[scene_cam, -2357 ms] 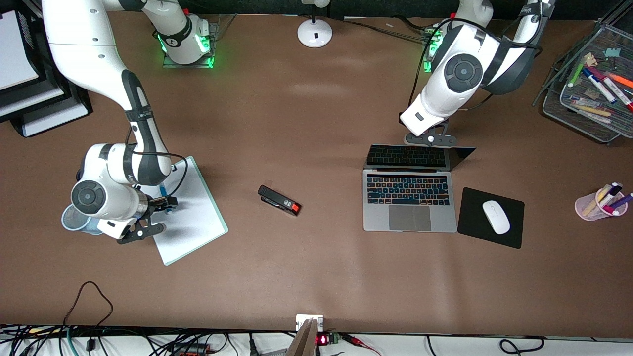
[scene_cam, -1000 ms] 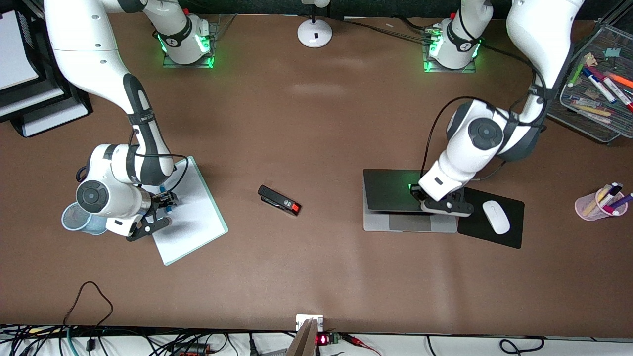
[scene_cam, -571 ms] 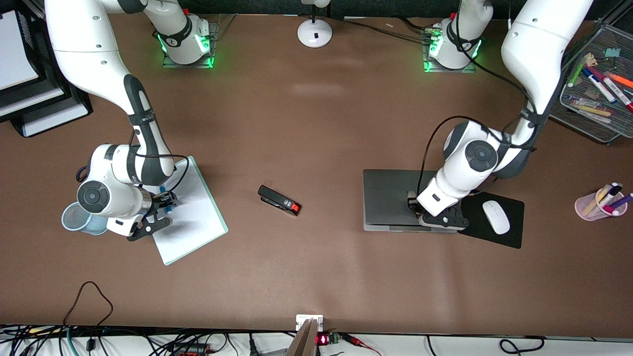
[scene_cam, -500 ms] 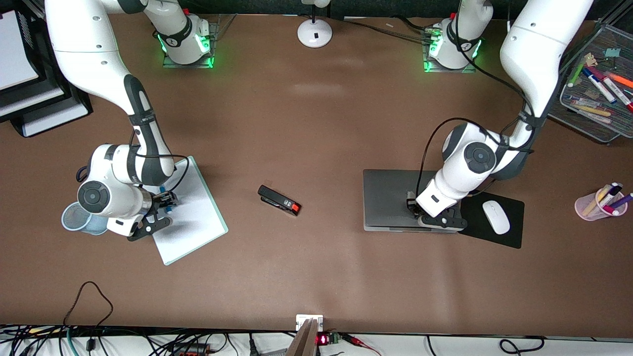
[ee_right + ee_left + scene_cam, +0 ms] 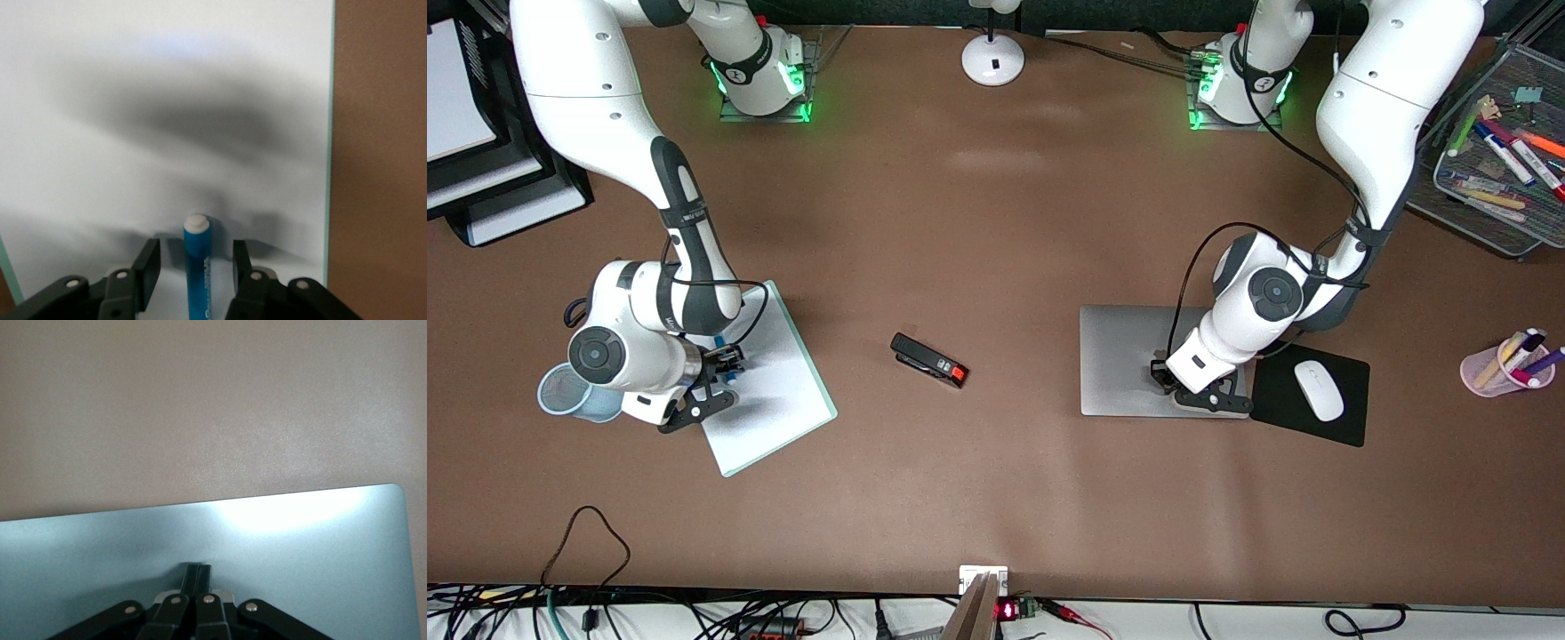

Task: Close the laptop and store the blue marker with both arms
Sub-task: 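Push the laptop lid down onto the keyboard with the left gripper, then lift the marker with the right gripper while the left gripper withdraws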

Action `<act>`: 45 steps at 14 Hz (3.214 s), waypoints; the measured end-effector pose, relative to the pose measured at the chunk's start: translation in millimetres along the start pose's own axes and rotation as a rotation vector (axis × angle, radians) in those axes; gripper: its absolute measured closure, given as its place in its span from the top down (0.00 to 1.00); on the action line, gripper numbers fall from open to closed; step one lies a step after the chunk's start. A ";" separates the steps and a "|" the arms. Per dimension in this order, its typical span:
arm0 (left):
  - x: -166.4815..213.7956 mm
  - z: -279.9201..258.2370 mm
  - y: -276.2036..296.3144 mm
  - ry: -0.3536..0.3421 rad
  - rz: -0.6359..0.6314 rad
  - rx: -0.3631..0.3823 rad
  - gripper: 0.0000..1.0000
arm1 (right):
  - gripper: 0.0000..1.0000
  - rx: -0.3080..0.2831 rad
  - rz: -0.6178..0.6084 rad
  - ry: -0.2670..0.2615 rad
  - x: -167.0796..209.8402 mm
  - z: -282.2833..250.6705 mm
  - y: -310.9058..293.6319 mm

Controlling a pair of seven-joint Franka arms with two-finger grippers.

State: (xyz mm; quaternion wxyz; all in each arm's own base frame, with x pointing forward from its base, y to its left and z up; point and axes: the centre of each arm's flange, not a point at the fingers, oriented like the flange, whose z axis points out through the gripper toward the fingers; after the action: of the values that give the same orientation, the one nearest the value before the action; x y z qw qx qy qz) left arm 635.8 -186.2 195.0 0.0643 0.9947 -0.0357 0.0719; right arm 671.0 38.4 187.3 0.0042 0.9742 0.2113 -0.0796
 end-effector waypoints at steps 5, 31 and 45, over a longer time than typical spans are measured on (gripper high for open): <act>-1.9 5.1 -0.7 -0.008 -0.001 -0.001 0.01 | 0.42 0.006 0.003 0.001 0.4 3.7 -0.3; 49.0 -272.9 6.2 -0.201 0.082 0.217 0.91 | 0.18 -0.010 -0.044 0.037 10.7 -11.6 1.6; -2.8 -377.7 -102.3 -0.149 0.070 0.150 1.00 | 0.18 0.053 -0.411 0.254 -25.1 -190.7 36.4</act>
State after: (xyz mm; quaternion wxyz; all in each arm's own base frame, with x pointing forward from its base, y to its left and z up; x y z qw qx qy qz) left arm 588.9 -34.6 552.8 -0.0156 0.9974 -0.0696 0.0026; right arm 692.7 2.9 378.5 -0.0645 0.9127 0.4018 0.0388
